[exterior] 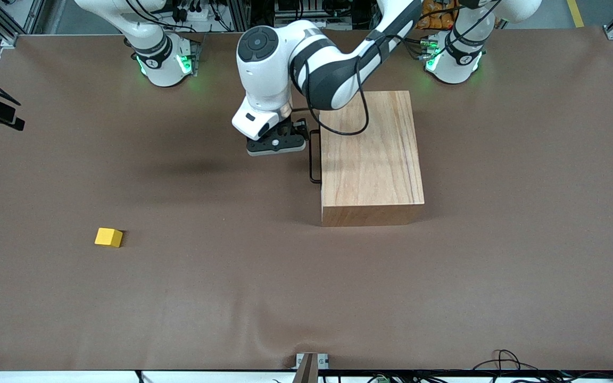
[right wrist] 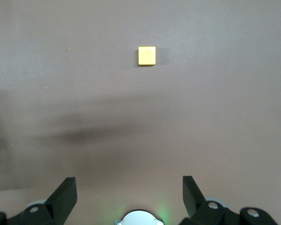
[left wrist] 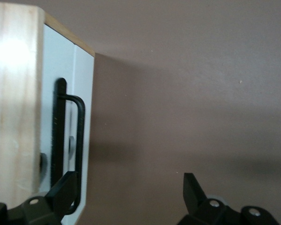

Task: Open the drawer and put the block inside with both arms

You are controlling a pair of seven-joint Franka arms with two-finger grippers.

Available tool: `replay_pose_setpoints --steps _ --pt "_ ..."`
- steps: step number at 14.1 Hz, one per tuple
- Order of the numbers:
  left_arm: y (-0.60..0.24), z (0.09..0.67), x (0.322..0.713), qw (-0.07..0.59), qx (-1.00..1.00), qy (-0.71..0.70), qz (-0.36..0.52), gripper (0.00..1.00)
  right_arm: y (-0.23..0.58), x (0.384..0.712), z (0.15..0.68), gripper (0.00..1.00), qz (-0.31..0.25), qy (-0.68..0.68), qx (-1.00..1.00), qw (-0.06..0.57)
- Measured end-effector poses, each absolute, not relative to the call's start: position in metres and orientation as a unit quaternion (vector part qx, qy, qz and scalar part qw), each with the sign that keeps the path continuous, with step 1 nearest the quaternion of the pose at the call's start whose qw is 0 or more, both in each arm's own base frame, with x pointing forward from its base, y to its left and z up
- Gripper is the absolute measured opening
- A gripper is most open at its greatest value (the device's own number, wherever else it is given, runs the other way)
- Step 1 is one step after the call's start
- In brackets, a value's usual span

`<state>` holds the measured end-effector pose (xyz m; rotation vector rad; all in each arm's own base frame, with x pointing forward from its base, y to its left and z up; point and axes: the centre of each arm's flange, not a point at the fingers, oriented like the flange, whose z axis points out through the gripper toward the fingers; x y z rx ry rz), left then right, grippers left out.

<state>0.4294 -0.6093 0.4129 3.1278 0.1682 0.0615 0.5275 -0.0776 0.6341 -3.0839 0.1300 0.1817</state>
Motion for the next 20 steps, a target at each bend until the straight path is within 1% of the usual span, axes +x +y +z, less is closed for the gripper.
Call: replay_pose_setpoints --steps 4,9,11,14,20 --pt "-0.622 0.408 0.412 -0.001 0.999 0.046 0.026 1.0 -0.078 0.527 0.633 1.0 0.061 0.043 -0.997 0.025" --pt "-0.639 0.374 0.39 -0.04 0.998 0.028 0.047 1.0 -0.079 0.527 0.626 1.0 0.068 0.043 -0.996 0.026" --pt "-0.644 0.368 0.383 -0.05 0.997 0.02 0.057 1.0 -0.079 0.527 0.623 1.0 0.072 0.043 -0.996 0.026" --pt "-0.641 0.371 0.386 -0.059 0.996 0.023 0.062 1.0 -0.079 0.527 0.621 1.0 0.073 0.044 -0.996 0.026" --pt "-0.63 0.362 0.398 -0.103 0.99 0.015 0.099 1.0 -0.079 0.527 0.621 1.0 0.073 0.044 -0.996 0.026"
